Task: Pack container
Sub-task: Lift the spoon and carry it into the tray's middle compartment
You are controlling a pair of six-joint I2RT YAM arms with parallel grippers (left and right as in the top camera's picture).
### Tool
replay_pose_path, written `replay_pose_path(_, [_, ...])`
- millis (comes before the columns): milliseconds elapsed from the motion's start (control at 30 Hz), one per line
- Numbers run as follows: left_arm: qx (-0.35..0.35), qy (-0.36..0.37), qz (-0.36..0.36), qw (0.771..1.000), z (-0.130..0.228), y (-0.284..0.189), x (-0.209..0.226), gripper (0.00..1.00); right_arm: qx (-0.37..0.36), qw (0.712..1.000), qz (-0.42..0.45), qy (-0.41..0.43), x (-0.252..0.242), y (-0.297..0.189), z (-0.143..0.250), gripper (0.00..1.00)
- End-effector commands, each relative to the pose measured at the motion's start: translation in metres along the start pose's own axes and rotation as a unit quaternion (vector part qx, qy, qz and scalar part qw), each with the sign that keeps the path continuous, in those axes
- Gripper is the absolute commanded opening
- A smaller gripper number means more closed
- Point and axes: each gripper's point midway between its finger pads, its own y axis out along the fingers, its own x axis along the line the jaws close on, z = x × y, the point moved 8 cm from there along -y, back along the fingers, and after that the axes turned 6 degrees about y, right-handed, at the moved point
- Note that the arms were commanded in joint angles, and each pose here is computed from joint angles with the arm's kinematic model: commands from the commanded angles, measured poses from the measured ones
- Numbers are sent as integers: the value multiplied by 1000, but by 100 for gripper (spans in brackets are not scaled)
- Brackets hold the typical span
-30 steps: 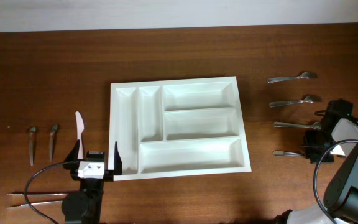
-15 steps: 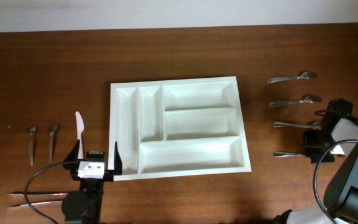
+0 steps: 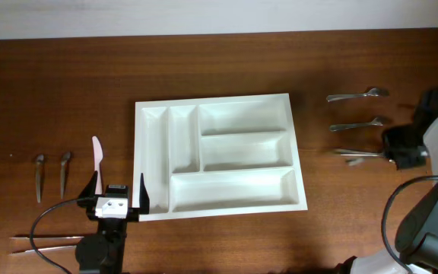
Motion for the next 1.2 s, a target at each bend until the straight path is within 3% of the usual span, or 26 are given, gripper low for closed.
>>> replay_pose_path(0, [-1,-3,3,1000,1,0,-1,99,47,994,-82,-56,45,-30,34,4])
replay_pose_path(533, [-1,-3,3,1000,1,0,-1,99,98,982,-93,-133,75,-47,199,4])
replay_pose_path(767, [-1,-3,3,1000,1,0,-1,99,117,985,-70,-103,63,-49,244,6])
replay_pose_path(1167, [-1,-3,3,1000,1,0,-1,99,76,984,-39,-156,37,-47,297,9])
